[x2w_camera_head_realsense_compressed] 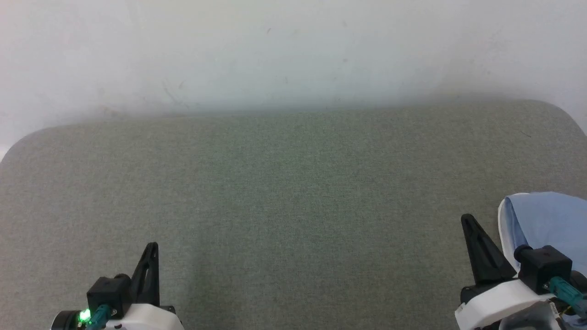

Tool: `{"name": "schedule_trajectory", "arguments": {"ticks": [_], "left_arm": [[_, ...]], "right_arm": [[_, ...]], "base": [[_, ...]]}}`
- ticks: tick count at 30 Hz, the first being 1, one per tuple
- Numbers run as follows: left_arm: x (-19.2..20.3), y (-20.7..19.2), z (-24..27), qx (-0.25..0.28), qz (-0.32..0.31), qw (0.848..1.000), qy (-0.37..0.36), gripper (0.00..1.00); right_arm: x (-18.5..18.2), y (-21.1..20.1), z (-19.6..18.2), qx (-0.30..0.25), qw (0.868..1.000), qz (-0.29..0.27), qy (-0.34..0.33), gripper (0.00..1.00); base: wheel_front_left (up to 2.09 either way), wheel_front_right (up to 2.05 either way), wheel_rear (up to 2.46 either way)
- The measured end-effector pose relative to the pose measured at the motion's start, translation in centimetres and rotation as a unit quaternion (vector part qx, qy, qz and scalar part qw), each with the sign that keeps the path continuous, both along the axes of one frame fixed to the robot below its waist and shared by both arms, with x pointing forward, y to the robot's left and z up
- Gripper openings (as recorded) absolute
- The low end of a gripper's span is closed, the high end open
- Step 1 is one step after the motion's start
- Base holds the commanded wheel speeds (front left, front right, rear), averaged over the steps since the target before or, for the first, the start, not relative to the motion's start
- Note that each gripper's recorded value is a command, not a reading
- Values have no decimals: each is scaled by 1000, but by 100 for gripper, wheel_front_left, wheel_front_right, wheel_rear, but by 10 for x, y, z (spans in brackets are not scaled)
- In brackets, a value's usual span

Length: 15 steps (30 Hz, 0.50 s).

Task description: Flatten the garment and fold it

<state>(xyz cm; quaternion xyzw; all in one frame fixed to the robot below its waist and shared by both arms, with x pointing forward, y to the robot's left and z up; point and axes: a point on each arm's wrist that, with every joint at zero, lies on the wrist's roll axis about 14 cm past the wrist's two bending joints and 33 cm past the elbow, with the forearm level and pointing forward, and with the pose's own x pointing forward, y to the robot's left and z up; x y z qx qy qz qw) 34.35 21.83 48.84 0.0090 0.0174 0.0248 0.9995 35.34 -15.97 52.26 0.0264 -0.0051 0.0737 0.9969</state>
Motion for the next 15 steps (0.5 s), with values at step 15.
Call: {"name": "schedule_trajectory", "arguments": {"ticks": [15], "left_arm": [[5,-6,6,5,-5,1000,-2,0]], "right_arm": [[1,0,-2,-8,1000,-1,5,0]], "base": [[0,0,0]]}}
